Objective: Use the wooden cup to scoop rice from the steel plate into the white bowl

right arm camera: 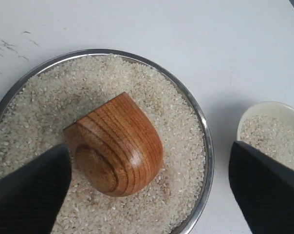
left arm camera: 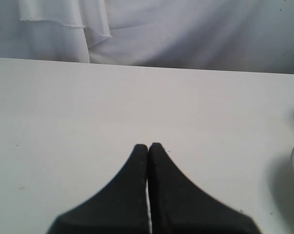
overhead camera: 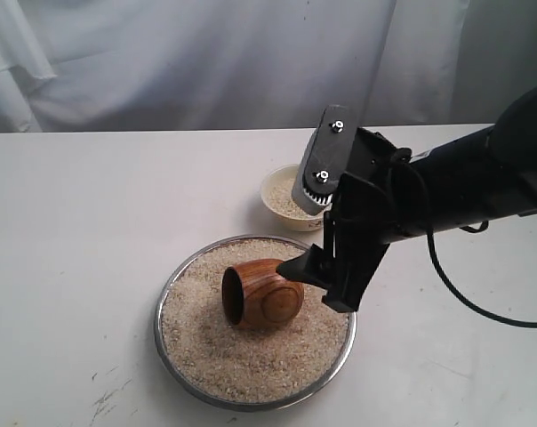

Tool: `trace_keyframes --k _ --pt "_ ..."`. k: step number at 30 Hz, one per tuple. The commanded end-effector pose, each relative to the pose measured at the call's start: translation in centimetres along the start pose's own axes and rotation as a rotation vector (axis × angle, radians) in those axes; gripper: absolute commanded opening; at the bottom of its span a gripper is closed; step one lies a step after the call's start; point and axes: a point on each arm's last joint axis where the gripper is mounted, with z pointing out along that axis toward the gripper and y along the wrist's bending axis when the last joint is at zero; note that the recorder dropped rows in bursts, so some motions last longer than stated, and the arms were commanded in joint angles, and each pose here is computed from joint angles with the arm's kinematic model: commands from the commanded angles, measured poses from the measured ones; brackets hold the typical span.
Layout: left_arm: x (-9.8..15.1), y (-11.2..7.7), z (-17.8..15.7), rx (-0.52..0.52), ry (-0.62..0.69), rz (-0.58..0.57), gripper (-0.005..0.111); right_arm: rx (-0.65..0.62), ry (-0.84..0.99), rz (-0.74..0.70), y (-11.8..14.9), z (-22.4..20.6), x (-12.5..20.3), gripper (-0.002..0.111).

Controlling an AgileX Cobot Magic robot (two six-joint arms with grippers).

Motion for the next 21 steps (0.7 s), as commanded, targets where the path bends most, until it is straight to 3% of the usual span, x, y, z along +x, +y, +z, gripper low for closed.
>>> trace_keyframes --k 1,4,12,17,21 --pt "0.02 -0.01 0.02 0.002 -0.012 0.001 0.000 0.014 -0.007 0.028 -0.05 0.03 0.08 0.081" --pt "0.02 -0.01 0.02 0.002 -0.012 0.001 0.000 0.002 -0.006 0.016 0.06 0.03 0.09 0.081" --pt "0.02 -0.01 0.02 0.002 -0.012 0.001 0.000 0.055 0.035 -0.263 -0.49 -0.01 0.42 0.078" --pt "0.02 -0.01 0.02 0.002 -0.012 0.001 0.000 0.065 0.039 -0.272 -0.67 0.12 0.54 0.069" --pt "0.02 -0.01 0.02 0.002 -0.012 0.001 0.000 0.031 0.036 -0.240 -0.48 0.77 0.79 0.069"
